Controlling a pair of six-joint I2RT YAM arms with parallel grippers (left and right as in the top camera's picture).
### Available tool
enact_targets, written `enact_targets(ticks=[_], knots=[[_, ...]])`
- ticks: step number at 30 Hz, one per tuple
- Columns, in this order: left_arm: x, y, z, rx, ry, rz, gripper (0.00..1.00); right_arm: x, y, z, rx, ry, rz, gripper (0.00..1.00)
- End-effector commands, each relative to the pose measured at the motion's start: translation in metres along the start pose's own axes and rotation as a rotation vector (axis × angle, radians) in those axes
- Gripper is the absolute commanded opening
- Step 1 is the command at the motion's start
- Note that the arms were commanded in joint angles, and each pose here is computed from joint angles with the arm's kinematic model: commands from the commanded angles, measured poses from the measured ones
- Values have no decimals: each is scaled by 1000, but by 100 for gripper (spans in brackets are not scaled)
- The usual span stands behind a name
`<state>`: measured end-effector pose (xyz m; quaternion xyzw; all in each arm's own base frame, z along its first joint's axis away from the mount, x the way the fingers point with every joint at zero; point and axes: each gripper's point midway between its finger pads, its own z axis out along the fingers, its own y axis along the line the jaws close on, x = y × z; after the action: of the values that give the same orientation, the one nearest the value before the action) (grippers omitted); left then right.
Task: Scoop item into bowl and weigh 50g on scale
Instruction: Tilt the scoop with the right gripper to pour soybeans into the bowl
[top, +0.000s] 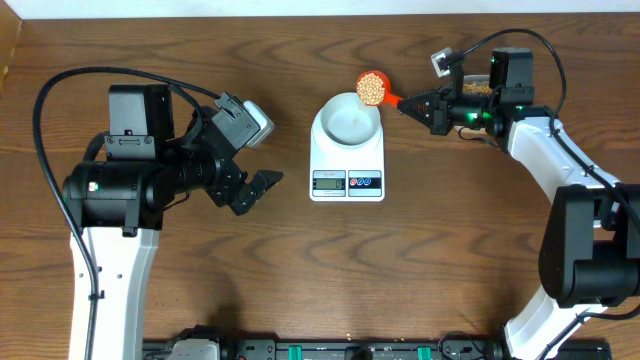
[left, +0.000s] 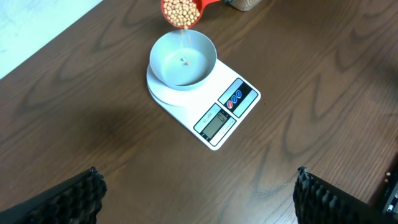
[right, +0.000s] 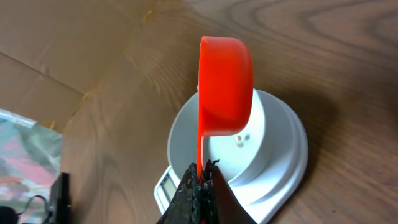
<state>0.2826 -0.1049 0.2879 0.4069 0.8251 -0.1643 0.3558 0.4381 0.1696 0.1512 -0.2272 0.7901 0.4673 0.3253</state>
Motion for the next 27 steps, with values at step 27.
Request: enact_targets(ticks=[27], knots=[[-6,0,-4,0,-22,6,98,16,-2,21,52,65,-194,1]])
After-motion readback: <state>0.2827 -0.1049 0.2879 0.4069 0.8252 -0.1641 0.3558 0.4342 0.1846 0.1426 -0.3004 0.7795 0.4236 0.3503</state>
